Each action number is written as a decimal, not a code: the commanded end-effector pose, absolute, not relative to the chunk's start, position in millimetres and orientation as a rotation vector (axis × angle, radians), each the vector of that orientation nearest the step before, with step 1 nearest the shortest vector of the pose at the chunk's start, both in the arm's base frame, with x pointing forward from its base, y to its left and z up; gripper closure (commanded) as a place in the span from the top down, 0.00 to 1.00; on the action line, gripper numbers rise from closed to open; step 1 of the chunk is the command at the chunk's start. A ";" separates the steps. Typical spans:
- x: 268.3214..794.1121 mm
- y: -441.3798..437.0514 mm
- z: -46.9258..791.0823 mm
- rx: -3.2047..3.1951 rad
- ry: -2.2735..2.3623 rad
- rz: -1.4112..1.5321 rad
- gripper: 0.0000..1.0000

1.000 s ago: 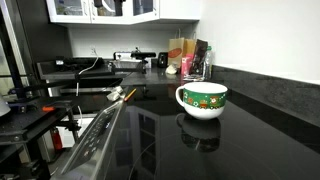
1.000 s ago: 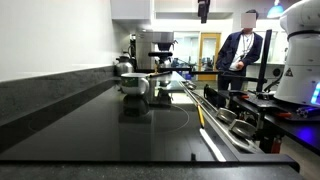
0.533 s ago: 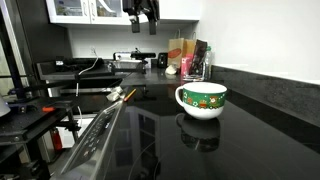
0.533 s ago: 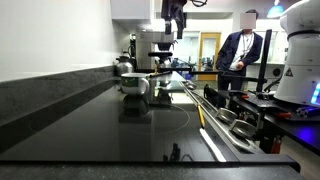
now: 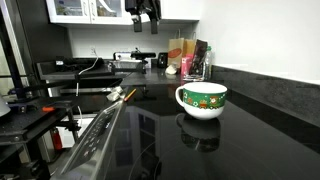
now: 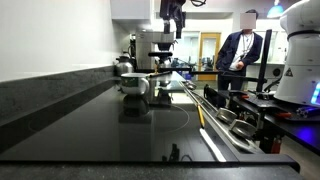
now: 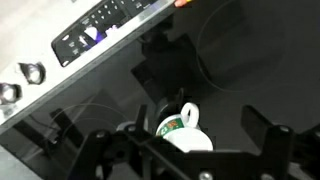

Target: Move the mug cup to the left

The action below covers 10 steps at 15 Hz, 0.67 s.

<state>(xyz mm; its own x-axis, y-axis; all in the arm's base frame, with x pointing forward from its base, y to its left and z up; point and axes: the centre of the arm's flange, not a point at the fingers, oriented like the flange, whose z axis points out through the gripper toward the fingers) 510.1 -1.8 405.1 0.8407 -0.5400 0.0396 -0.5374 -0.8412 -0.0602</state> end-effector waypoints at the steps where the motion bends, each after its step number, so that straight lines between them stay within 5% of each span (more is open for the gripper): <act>1: 531.2 -6.0 401.3 -2.936 0.926 -0.086 1.00; 10: 644.9 -71.5 333.2 -2.854 1.336 -0.043 1.00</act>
